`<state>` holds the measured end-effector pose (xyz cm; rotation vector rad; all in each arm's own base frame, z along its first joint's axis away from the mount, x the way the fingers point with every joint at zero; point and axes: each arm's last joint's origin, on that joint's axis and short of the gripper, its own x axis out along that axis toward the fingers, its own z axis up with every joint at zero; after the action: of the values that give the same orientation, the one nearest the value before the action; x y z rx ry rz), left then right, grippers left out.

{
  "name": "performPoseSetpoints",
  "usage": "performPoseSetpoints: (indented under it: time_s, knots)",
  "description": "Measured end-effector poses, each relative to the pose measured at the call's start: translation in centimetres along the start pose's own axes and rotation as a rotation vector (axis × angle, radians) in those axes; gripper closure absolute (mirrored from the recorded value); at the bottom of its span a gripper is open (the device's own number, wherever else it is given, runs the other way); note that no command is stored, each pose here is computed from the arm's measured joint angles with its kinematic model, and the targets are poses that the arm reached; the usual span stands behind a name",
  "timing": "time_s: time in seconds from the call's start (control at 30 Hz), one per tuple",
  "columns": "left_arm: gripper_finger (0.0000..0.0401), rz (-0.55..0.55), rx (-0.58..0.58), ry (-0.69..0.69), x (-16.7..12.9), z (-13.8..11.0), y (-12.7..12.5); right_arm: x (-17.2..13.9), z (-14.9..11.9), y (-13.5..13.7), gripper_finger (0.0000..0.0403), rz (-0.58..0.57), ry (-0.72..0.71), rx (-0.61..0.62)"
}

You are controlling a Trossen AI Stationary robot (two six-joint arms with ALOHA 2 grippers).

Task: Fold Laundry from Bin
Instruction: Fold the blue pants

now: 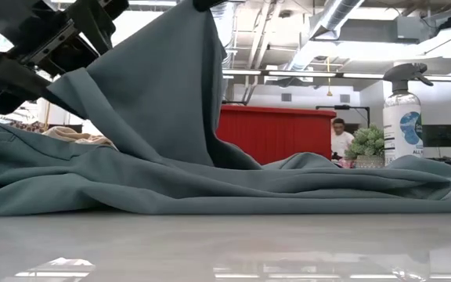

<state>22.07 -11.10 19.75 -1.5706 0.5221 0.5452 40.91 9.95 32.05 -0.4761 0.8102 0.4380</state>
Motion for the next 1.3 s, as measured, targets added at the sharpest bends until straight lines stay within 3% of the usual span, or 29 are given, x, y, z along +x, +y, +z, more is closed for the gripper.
performPoseSetpoints:
  time_s: [0.2,0.37,0.47,0.63,0.83,1.03,1.17,1.3]
  knots:
    - [0.0207,-0.007,-0.013,0.032,0.9,-0.1,-0.2,0.0,-0.1,0.0,0.0387,-0.009,0.009,-0.009]
    - [0.0318,-0.008,-0.015,0.011,0.9,0.2,-0.2,0.0,-0.3,0.0,0.0387,-0.013,0.034,-0.022]
    - [0.0385,-0.031,-0.016,0.016,0.7,0.1,-0.5,-0.1,-0.9,-0.1,0.0387,-0.063,0.122,-0.011]
    - [0.0399,-0.105,-0.048,0.001,-0.5,-0.2,-1.1,-0.4,-3.1,-1.4,0.0387,-0.144,0.32,0.012]
    - [0.0401,-0.282,-0.061,-0.124,-3.2,-0.7,-3.4,-0.7,-4.2,-3.7,0.0387,-0.241,0.362,0.033]
    - [0.0401,-0.386,0.004,-0.183,-5.3,-2.0,-5.9,-0.7,-3.2,-5.5,0.0387,-0.361,0.246,-0.04]
    - [0.0401,-0.386,0.026,-0.183,-5.3,-3.2,-6.1,-0.7,-2.0,-6.0,0.0387,-0.42,0.144,-0.107]
    - [0.0401,-0.365,-0.006,-0.153,-4.4,-4.7,-5.7,-0.7,-1.2,-6.4,0.0387,-0.393,0.028,-0.154]
